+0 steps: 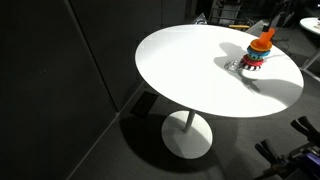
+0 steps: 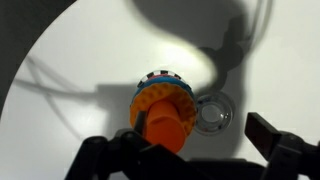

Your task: Pick up orange ring and stack it on the rings stacking stand

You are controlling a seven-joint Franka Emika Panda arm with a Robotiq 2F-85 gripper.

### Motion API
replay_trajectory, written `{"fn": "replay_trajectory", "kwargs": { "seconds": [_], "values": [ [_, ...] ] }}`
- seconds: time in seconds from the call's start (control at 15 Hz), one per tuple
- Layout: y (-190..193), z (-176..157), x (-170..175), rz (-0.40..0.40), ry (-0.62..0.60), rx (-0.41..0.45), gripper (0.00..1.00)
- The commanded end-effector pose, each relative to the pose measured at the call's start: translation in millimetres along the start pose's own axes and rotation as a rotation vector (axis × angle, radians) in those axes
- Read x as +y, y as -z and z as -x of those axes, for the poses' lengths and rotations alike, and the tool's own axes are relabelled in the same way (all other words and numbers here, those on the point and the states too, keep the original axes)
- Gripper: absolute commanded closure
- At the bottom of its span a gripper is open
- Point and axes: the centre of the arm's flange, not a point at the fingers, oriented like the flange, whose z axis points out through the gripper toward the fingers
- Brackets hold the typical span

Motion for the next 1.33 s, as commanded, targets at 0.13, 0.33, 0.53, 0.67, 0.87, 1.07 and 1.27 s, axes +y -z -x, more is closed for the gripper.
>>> {"fn": "replay_trajectory", "kwargs": {
  "seconds": [0.13,0.33,0.53,0.67,0.87,1.07,1.27],
  "values": [
    [6,30,0,0.007,0.03,0.014,0.0],
    [6,43,0,0.007,0.02,0.039,0.0],
    [7,57,2,0.006,0.006,0.079,0.0],
    [8,67,4,0.006,0.002,0.101,0.0],
    [9,79,8,0.003,-0.007,0.123,0.0],
    [12,85,11,-0.001,-0.015,0.127,0.0],
    [8,74,9,-0.004,-0.026,0.106,0.0]
  ]
}}
